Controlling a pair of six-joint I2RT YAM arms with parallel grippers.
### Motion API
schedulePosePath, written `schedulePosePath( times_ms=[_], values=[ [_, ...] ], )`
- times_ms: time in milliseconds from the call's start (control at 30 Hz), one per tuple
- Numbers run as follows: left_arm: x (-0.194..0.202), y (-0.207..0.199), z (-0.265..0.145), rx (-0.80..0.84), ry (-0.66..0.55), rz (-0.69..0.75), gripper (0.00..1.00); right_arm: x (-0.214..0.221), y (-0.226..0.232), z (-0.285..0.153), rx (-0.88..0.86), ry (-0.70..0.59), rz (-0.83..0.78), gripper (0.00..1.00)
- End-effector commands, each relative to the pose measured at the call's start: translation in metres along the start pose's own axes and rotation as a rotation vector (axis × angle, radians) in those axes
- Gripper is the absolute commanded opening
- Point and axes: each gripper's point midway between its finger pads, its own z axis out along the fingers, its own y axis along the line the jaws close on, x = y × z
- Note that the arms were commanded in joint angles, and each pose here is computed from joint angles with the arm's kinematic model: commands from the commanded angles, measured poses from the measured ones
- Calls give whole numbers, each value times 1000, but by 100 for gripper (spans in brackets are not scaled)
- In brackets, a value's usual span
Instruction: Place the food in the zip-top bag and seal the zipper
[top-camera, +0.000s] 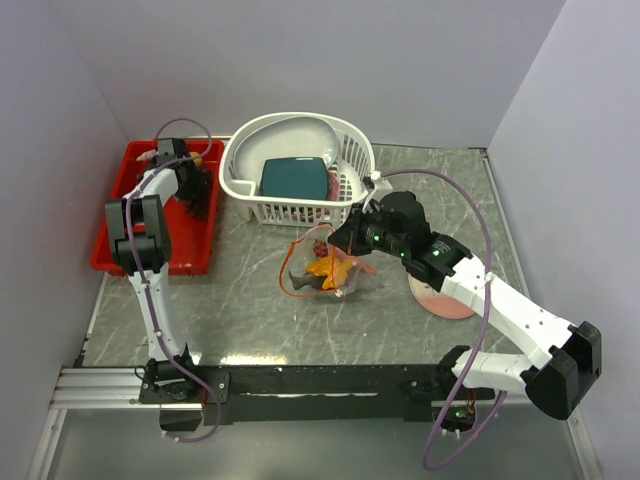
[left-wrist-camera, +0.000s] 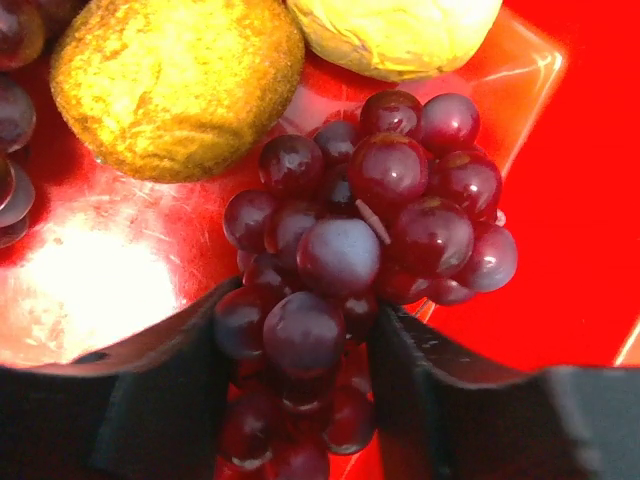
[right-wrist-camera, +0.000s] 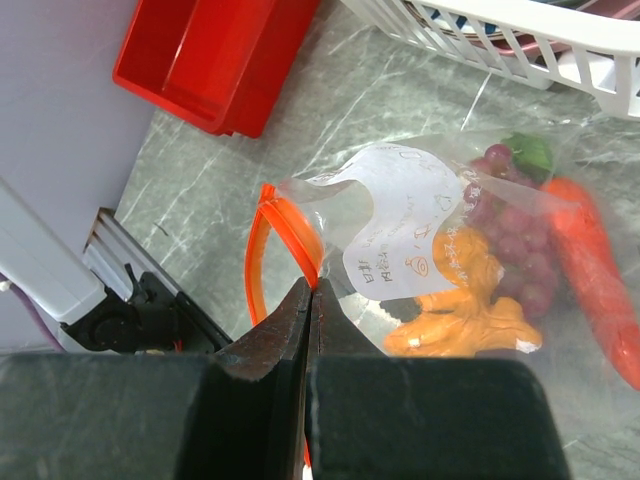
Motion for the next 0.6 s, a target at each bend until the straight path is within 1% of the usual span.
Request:
schedulePosePath(
  times_ms=[0, 33, 67, 100, 133, 167, 200, 267, 300, 333, 367, 433, 467, 533, 567],
  values=[
    [-9, -6, -18, 27, -22, -9, 42, -13, 7, 1, -32, -38, -13, 0],
    [-10, -8, -22, 28, -26, -8, 38, -13, 7, 1, -33, -37, -14, 0],
    [-9, -8, -25, 27, -25, -10, 37, -14, 6, 1, -28, -43, -15, 0],
    [-16, -10, -34, 34, -44, -18, 30, -14, 7, 1, -27, -42, -15, 0],
    [-17, -12, -38, 38, -47, -20, 26, -15, 6, 1, -24, -43, -17, 0],
    [-15, -11, -42, 35, -44, -23, 25, -16, 6, 1, -20, -48, -17, 0],
    [-23, -14, -53, 44, -63, -30, 20, -16, 6, 1, -19, -49, -20, 0],
    [-24, -14, -63, 49, -69, -33, 20, -18, 6, 1, -15, -51, -20, 0],
    [-32, -17, -77, 61, -95, -36, 19, -17, 6, 1, -15, -48, -18, 0],
    [-30, -15, -81, 56, -93, -34, 18, -18, 6, 2, -17, -48, -16, 0],
    [-39, -18, -95, 65, -122, -39, 18, -18, 7, 2, -21, -47, -17, 0],
    [-36, -14, -104, 53, -121, -39, 17, -16, 8, 4, -26, -37, -11, 0],
    [-42, -14, -115, 53, -143, -39, 17, -17, 8, 5, -26, -37, -9, 0],
    [-38, -11, -124, 46, -135, -42, 17, -16, 7, 7, -24, -31, -4, 0],
    [-42, -15, -137, 66, -154, -41, 16, -16, 6, 8, -21, -31, -3, 0]
  ],
)
